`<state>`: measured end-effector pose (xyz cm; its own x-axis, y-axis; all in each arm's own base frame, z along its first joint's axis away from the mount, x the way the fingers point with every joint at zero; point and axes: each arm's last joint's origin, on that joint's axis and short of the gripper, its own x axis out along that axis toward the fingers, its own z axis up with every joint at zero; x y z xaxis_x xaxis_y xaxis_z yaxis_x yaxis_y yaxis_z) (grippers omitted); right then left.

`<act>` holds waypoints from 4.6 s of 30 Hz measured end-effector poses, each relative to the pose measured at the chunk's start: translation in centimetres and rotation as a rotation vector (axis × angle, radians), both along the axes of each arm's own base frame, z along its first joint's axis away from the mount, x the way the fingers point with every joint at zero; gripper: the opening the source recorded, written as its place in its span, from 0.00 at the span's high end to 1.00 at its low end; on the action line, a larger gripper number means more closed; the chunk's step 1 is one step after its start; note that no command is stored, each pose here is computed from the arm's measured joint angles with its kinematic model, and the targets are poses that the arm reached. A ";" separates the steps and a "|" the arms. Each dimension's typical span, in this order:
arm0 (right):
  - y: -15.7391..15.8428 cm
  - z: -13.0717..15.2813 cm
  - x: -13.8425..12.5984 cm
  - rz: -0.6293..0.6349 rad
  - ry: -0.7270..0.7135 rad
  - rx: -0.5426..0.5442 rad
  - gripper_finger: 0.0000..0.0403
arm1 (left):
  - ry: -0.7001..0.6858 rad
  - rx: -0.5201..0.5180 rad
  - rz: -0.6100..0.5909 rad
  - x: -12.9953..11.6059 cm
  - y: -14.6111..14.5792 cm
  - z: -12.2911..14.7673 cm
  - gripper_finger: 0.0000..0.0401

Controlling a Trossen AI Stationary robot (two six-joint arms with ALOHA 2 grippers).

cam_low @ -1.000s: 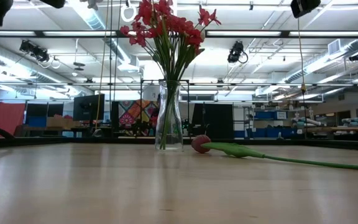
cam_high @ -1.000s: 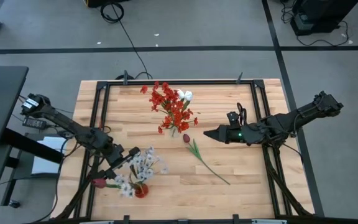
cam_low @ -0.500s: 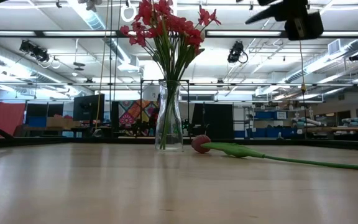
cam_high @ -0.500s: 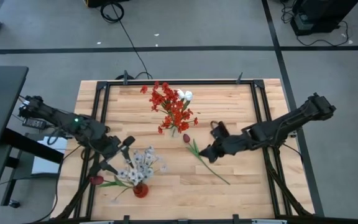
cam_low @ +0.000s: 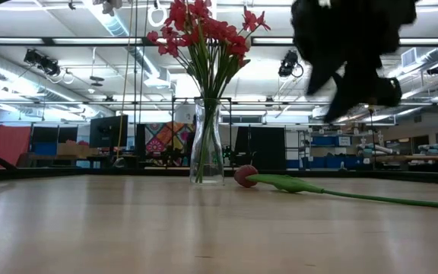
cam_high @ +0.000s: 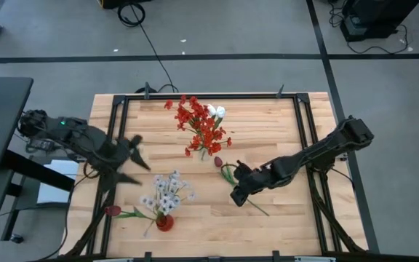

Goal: Sort flowers into vase by color
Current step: Put the red flower into the red vase

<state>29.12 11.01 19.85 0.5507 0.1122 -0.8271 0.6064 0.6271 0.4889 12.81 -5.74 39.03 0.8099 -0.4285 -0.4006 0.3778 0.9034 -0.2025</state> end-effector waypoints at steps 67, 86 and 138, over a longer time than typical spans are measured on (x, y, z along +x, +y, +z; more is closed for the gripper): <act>4.4 14.0 -4.1 0.048 -0.959 -0.753 1.00 | -0.513 -0.116 0.305 13.2 -5.8 3.5 0.40; -0.3 14.5 -1.2 0.138 -1.033 -0.813 1.00 | -0.463 -0.132 0.562 17.7 -3.1 1.0 0.41; -3.7 12.9 -0.4 -0.159 -0.831 -0.675 0.73 | -0.569 -0.141 -0.266 11.9 -5.3 4.5 0.96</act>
